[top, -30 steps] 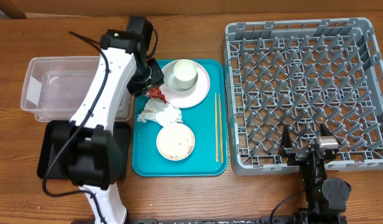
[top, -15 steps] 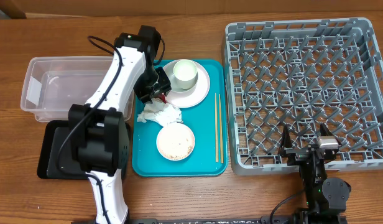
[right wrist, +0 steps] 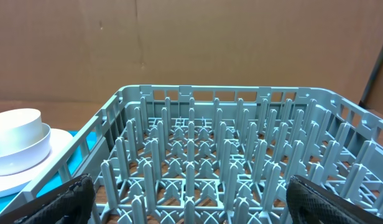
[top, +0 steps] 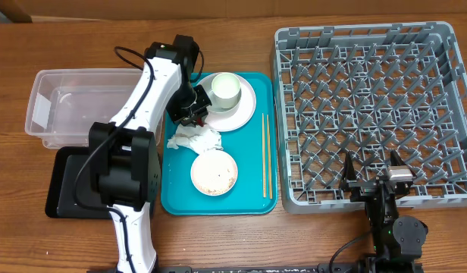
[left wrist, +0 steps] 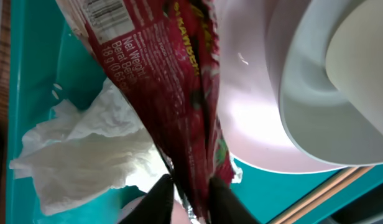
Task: Sort waste into correct bins and load items into the dishwasher
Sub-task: 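Carry the red wrapper with left gripper and drop into clear bin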
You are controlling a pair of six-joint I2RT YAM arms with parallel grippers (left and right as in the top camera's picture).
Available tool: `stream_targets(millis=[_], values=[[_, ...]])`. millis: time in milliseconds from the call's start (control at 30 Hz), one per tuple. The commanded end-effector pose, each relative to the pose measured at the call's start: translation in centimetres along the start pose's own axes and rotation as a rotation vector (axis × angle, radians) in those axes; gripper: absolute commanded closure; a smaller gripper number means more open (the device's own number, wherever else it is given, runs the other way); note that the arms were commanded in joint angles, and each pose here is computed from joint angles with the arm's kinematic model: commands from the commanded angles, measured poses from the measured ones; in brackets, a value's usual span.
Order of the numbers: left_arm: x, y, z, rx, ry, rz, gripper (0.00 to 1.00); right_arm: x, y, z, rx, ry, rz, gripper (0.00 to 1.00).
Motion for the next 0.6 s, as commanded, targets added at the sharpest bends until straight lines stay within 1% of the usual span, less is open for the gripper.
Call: stream_targets(millis=[0, 33, 167, 267, 367, 467, 567], values=[[-0.3, 0.9, -0.1, 0.007, 0.014, 0.027, 0.86, -0.2, 0.0, -0.3, -0.017, -0.004, -0.004, 0.00], [-0.3, 0.9, -0.1, 0.007, 0.014, 0.026, 0.87, -0.2, 0.0, -0.3, -0.017, -0.004, -0.004, 0.00], [-0.3, 0.9, -0.1, 0.005, 0.015, 0.025, 0.96, -0.2, 0.0, -0.3, -0.017, -0.004, -0.004, 0.00], [-0.3, 0.9, -0.1, 0.004, 0.029, 0.029, 0.96, -0.2, 0.0, -0.3, -0.017, -0.004, -0.004, 0.00], [-0.4, 0.3, -0.6, -0.042, 0.077, 0.049, 0.96, -0.2, 0.0, -0.3, -0.017, -0.004, -0.004, 0.00], [-0.3, -1.4, -1.0, -0.093, 0.086, 0.063, 0.96, -0.2, 0.0, -0.3, -0.017, -0.004, -0.004, 0.00], [0.1, -3.8, -1.3, -0.114, 0.095, 0.037, 0.96, -0.2, 0.0, -0.3, -0.017, -0.004, -0.004, 0.00]])
Point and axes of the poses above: each gripper's point midway between its finger pads, its own y axis out along the fingers, its own z axis along the line the jaws close on, x = y × z, the point moved 5 cm from there along -y, back along the fingers
